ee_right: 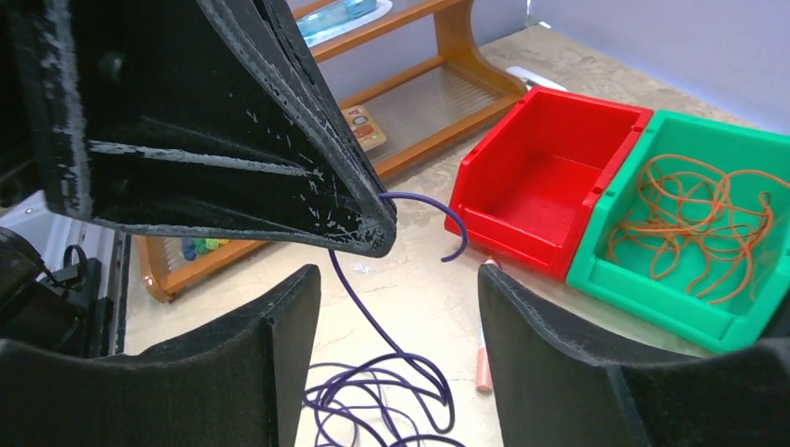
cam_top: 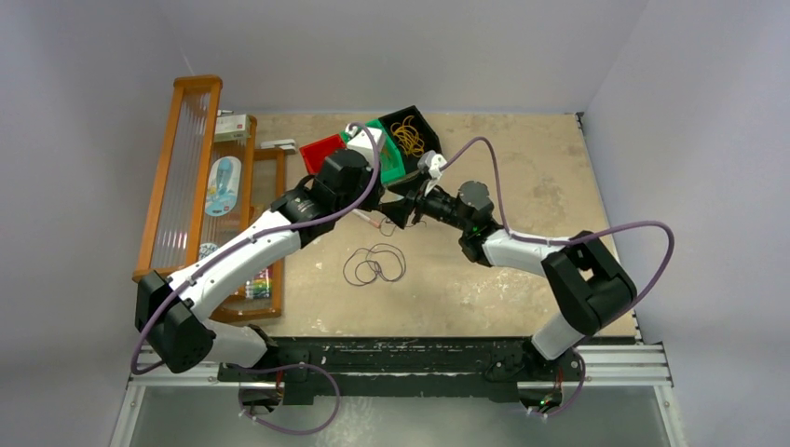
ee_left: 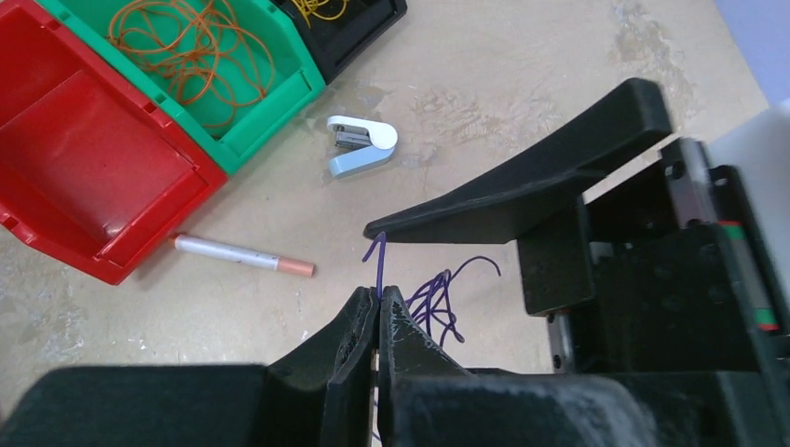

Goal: Untangle the cables

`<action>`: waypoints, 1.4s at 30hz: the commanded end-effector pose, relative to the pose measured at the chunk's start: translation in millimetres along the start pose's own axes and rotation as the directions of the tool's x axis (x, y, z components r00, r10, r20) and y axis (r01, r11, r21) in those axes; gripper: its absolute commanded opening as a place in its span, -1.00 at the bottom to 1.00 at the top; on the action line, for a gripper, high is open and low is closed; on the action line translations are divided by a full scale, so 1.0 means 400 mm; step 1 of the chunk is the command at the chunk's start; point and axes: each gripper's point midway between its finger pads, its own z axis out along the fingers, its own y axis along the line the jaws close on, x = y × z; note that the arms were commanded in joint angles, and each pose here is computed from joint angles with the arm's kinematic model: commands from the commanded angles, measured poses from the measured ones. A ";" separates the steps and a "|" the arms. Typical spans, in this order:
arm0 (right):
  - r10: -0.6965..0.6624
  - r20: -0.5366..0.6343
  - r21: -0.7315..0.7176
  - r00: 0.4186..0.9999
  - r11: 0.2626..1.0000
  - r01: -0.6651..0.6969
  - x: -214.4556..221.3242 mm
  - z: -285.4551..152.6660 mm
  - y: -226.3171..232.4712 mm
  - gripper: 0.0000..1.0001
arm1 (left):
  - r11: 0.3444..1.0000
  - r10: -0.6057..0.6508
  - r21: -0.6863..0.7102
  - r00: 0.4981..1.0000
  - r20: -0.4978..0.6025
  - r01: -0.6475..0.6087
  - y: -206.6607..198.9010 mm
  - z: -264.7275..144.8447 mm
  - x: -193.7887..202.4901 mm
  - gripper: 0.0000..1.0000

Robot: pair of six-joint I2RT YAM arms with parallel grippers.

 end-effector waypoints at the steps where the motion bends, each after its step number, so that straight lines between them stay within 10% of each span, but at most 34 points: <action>1: -0.035 0.066 0.000 0.997 0.999 0.035 -0.049 0.034 0.000 0.20 | 0.998 -0.013 0.058 0.996 0.094 0.007 -0.036 -0.025 -0.098 -1.00; 7: 0.172 0.003 0.298 0.985 0.940 -0.165 0.067 0.007 -0.125 -0.41 | 1.000 -0.003 0.009 0.984 0.177 0.001 -0.016 -0.090 -0.183 -1.00; 25: 0.319 -0.062 0.584 0.946 0.780 -0.225 0.268 -0.111 -0.228 -0.45 | 0.986 0.040 -0.165 0.923 0.382 0.025 0.076 -0.264 -0.418 -1.00; 42: 0.285 -0.081 0.508 0.955 0.836 -0.207 0.250 -0.131 -0.181 -0.33 | 0.929 0.129 -0.367 0.903 0.410 0.034 0.151 -0.255 -0.540 -1.00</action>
